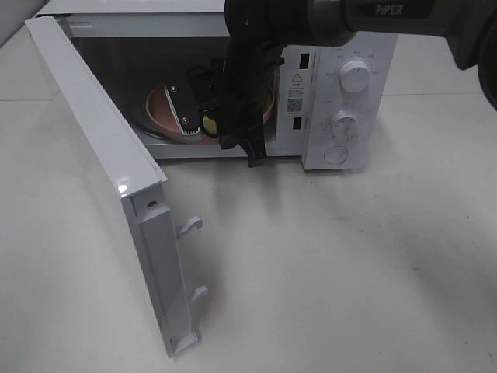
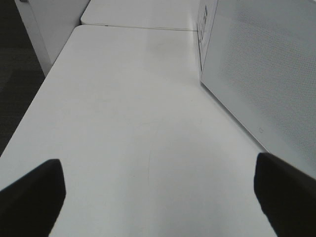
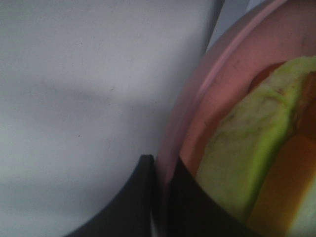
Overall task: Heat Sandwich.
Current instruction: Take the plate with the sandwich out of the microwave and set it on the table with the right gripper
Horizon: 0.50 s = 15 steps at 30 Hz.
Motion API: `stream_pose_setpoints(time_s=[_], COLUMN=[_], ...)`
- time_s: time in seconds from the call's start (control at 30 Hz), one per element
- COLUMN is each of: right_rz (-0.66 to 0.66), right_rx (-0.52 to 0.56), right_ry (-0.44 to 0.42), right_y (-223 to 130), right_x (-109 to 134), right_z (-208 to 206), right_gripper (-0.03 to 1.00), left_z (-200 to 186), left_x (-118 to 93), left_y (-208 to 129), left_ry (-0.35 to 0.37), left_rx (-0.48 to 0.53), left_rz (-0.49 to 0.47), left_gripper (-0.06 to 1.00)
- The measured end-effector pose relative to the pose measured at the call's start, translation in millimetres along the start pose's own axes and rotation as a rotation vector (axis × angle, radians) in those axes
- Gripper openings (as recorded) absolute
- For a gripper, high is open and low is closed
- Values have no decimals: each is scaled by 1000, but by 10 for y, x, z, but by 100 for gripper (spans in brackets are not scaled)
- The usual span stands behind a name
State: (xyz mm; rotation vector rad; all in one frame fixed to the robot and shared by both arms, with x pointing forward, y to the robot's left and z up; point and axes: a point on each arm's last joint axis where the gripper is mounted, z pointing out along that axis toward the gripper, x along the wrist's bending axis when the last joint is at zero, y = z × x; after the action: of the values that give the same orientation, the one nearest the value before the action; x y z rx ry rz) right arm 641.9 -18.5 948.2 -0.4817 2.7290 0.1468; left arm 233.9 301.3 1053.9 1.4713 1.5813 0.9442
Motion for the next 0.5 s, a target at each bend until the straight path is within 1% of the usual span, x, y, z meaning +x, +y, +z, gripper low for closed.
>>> stream_pose_setpoints(time_s=[0.17,0.33,0.5], right_rz=[-49,-89,-121], right_rx=[-27,-42,-59], right_ry=[-8,14,17], right_y=[2,-26,-39], right_x=[33,164,249], right_z=[-188,-309,-425], right_gripper=[5,5,5], left_z=[0,0,0], left_x=[0,0,0], left_y=[0,0,0], left_ry=[0,0,0], left_rx=[0,0,0], left_rz=[0,0,0], left_gripper=[97,97,97])
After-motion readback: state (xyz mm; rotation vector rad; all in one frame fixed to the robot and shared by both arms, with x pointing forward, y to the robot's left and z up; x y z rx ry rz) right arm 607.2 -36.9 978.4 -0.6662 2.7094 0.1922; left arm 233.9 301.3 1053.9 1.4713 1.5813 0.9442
